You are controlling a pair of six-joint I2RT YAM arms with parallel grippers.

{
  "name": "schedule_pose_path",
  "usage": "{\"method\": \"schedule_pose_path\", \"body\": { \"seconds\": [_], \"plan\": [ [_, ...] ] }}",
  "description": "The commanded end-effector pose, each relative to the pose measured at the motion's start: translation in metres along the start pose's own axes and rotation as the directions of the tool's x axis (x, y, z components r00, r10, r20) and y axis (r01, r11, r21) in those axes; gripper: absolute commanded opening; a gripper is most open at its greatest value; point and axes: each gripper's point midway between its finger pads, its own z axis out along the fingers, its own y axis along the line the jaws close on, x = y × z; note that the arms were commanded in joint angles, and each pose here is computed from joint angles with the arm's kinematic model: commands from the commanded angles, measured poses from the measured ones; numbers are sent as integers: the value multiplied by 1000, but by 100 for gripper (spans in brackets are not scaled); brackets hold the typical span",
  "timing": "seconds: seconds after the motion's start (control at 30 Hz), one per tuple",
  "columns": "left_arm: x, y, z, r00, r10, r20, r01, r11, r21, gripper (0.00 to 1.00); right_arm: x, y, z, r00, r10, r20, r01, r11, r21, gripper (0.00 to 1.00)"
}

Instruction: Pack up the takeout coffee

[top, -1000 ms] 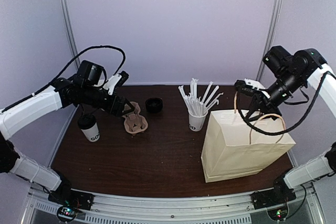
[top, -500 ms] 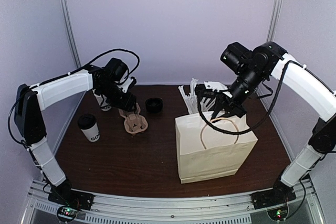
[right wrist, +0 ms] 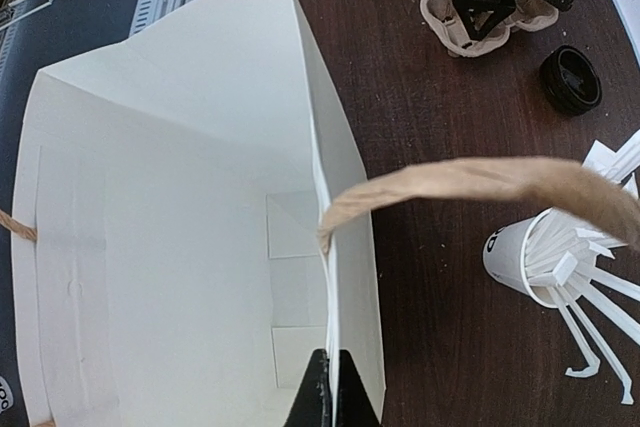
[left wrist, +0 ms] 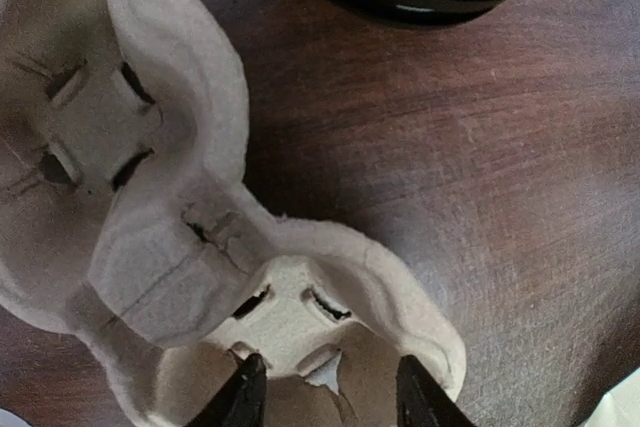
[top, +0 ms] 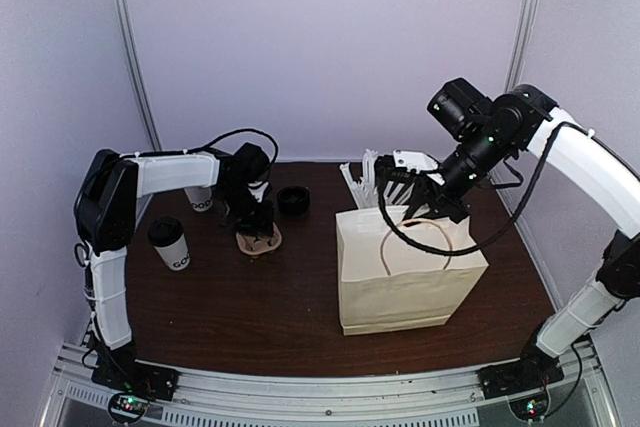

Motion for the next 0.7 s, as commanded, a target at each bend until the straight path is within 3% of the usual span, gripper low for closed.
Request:
{"method": "schedule_pose_path", "body": {
  "seconds": [0.0, 0.13, 0.37, 0.67],
  "plan": [
    [-8, -14, -2, 1000, -24, 18, 23, 998, 56, 42, -3, -3, -6, 1000, -5, 21, 4, 999, 48, 0],
    [17, -10, -6, 999, -2, -37, 4, 999, 40, 35, -1, -2, -8, 1000, -10, 16, 9, 998, 58, 0],
    [79, 15, -29, 987, 53, -151, -57, 998, -17, 35, 2, -5, -4, 1000, -16, 7, 15, 998, 66, 0],
    [108, 76, -62, 972, 101, -210, -155, 954, -256, 38, -1, -8, 3, 1000, -13, 14, 12, 999, 51, 0]
  ]
}}
